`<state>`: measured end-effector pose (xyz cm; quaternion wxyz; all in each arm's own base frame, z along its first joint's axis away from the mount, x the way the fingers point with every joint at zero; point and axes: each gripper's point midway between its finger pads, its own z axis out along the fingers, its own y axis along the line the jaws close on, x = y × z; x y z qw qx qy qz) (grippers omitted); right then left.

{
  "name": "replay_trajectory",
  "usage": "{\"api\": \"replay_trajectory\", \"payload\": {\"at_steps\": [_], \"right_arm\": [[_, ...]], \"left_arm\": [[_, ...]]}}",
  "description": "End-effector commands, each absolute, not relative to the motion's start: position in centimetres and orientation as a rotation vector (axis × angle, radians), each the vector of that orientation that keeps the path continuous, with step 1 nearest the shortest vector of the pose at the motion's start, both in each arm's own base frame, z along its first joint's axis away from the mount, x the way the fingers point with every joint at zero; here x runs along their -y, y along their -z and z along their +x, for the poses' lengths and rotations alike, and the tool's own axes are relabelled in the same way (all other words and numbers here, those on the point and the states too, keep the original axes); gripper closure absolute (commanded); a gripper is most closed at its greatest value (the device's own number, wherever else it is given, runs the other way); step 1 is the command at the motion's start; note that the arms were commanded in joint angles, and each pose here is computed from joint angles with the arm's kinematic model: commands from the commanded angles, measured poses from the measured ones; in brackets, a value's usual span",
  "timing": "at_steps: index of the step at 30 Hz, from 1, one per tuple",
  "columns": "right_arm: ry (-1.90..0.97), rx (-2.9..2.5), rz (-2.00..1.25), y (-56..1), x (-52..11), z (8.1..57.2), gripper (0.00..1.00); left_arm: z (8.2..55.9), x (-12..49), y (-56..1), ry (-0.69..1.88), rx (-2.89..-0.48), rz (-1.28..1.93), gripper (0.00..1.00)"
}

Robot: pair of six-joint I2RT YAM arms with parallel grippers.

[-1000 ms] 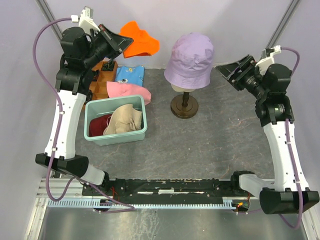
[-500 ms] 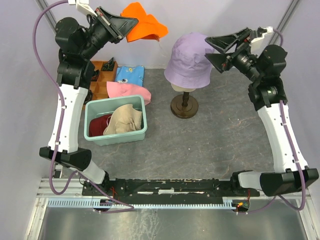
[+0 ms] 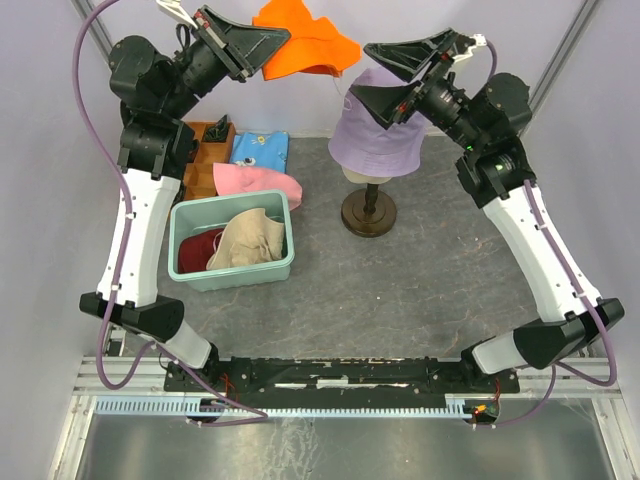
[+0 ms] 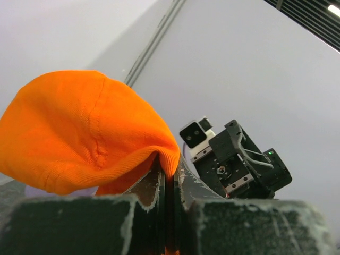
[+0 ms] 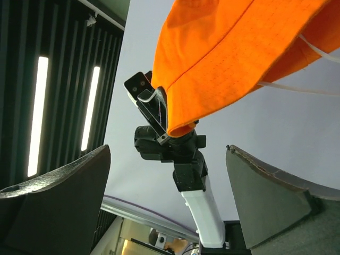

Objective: Stack the hats
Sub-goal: Stack the hat on the hat.

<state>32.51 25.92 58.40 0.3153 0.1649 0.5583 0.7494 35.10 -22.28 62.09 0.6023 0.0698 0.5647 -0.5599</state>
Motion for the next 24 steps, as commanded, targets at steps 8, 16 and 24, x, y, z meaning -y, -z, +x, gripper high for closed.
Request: {"api": "replay_trajectory", "payload": {"at_steps": [8, 16, 24], "right_arm": [[-2.053, -1.388, 0.433, -60.6, -28.3, 32.7, 0.08], [-2.060, -1.359, 0.417, -61.6, -28.2, 32.8, 0.12], [-2.088, -1.348, 0.398, -62.1, -28.4, 32.6, 0.12]], "left_arm": [[31.1, 23.3, -65.9, 1.370, -1.177, 0.263, 0.97], [31.1, 23.2, -65.2, 1.333, -1.201, 0.269, 0.97], [31.7, 23.1, -64.7, 1.296, -1.217, 0.264, 0.97]]}}
